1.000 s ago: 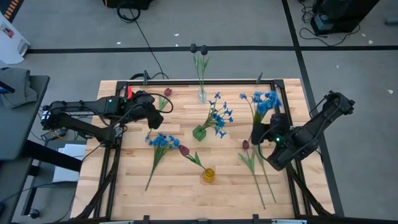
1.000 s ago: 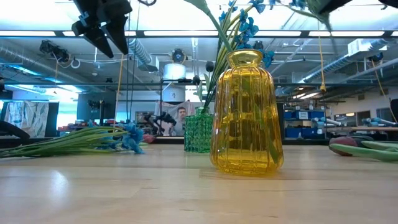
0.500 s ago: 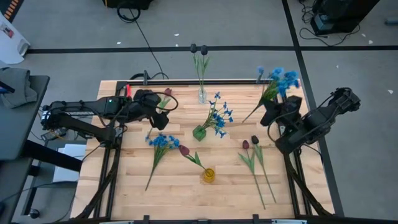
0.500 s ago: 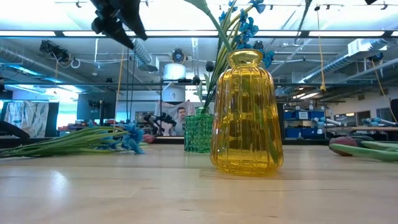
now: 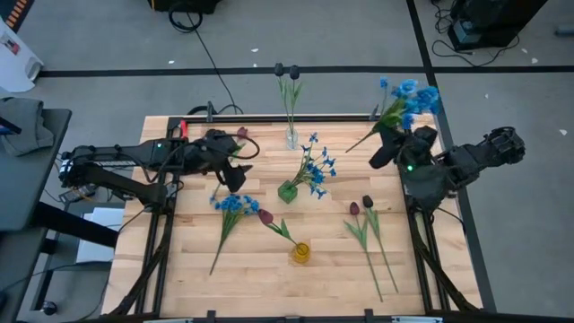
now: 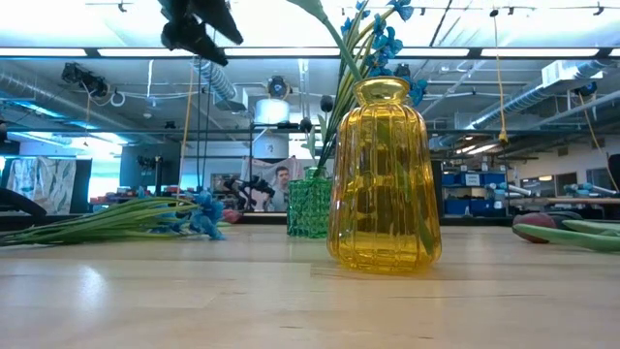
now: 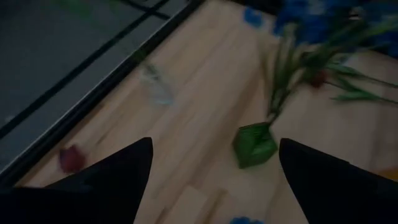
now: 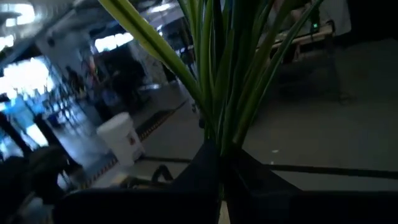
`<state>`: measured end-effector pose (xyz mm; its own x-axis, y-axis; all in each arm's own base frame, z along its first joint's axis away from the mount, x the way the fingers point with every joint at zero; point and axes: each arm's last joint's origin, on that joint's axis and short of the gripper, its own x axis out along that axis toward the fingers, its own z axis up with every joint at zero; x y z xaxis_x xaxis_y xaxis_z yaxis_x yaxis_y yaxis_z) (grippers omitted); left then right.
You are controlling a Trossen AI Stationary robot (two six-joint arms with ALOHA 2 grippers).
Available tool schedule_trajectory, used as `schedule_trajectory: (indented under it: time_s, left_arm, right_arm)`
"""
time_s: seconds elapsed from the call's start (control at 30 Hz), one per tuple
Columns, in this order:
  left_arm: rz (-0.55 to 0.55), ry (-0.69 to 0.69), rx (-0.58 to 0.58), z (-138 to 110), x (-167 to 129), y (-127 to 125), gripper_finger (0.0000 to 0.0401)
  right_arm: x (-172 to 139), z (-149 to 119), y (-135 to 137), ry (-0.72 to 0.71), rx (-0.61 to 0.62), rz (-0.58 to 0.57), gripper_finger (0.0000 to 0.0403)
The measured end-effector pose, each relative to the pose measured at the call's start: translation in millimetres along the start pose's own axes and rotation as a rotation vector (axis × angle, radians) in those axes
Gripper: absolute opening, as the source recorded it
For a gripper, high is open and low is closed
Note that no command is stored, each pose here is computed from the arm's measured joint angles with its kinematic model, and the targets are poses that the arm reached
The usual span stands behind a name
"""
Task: Sort flowers into vase by color
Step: Put the right blue flowers into the green vase
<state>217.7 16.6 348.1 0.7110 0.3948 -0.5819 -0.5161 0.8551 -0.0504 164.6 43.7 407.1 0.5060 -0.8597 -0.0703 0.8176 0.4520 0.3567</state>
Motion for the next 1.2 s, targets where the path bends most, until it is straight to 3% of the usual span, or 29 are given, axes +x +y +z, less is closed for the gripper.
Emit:
schedule_trajectory:
  time_s: [0.1, 0.27, 0.57, 0.77, 1.2]
  left_arm:
    - [-0.078, -0.019, 0.065, 3.3, -0.2, -3.3, 0.0355]
    - [-0.138, -0.034, 0.148, 5.3, -0.6, -5.7, 0.0355]
    - [-0.137, 0.006, 0.184, 1.4, -0.3, -4.6, 0.0355]
    - [-0.174, 0.018, 0.186, 0.9, -0.5, -5.6, 0.0355]
    - [-0.148, 0.052, 0.145, -2.4, -0.4, -3.9, 0.0355]
  right_arm:
    - [10.1, 6.4, 14.1, 0.038, -0.07, 0.048, 0.0016]
    - [32.3, 20.6, 33.6, 0.052, -0.179, 0.248, 0.0016]
    - [68.7, 39.4, 32.7, 0.003, -0.185, 0.508, 0.0016]
    - [100.0, 30.9, 36.5, 0.056, -0.183, 0.643, 0.0016]
    - [144.5, 3.1, 44.0, 0.204, -0.174, 0.773, 0.0016]
